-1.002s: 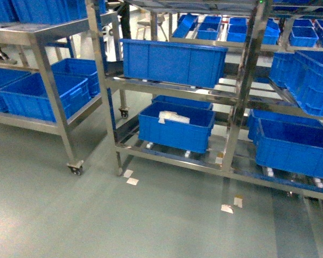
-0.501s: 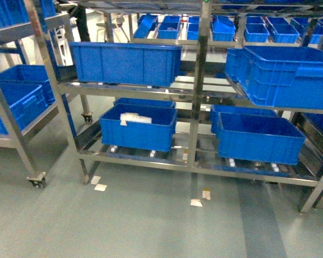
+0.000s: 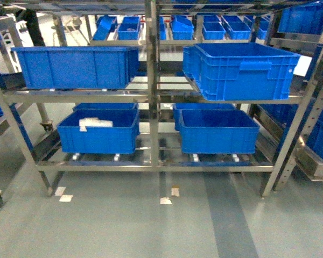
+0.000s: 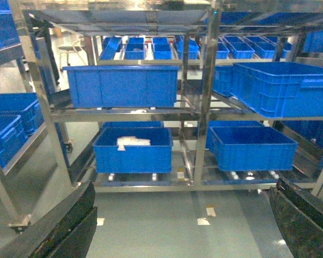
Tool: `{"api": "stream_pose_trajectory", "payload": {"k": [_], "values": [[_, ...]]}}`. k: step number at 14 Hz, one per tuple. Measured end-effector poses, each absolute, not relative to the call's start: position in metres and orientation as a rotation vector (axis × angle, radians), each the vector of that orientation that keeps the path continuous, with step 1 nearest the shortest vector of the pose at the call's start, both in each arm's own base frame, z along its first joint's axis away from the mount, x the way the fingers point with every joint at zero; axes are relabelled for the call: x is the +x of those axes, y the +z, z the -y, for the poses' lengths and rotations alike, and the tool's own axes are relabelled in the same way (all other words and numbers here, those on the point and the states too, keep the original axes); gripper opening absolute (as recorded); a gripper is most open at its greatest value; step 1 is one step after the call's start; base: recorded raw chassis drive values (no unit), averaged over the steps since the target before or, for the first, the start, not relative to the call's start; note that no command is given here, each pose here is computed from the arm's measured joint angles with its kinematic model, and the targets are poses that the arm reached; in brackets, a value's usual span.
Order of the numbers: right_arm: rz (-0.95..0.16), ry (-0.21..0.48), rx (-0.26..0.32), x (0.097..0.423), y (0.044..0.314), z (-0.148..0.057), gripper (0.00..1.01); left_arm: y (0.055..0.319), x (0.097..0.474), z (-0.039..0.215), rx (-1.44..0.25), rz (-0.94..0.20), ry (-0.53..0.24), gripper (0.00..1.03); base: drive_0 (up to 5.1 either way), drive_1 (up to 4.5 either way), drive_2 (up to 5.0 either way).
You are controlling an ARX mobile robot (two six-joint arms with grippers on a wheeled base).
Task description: Pick red block from blue box to shelf
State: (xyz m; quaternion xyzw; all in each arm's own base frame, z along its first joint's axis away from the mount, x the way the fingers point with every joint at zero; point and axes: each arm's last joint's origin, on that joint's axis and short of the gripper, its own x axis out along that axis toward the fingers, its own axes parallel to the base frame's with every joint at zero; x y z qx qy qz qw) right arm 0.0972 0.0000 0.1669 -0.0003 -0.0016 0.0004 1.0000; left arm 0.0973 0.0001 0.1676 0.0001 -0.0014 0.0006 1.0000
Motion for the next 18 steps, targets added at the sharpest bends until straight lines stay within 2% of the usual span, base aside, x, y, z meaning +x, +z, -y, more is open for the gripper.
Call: {"api": "stream_pose_trajectory", "payload": {"k": [3, 7, 18], "values": [[0.003, 0.000, -0.001, 0.0972, 0.1670, 0.0000, 0.28, 0.1677, 0.0973, 0.0000, 0.000, 0.003, 0.000, 0.98, -0.2, -0.24, -0.2], [0.002, 0.001, -0.001, 0.0972, 0.1668, 0.0000, 0.28, 0.1676, 0.0973, 0.0000, 0.000, 0.002, 0.000, 0.98, 2.8, 2.04, -5.1], [0.005, 0.000, -0.001, 0.0972, 0.1671, 0.0000, 0.28, 0.1677, 0.0973, 0.0000, 0.000, 0.004, 0.000, 0.98, 0.1, 4.24, -4.0]]}}
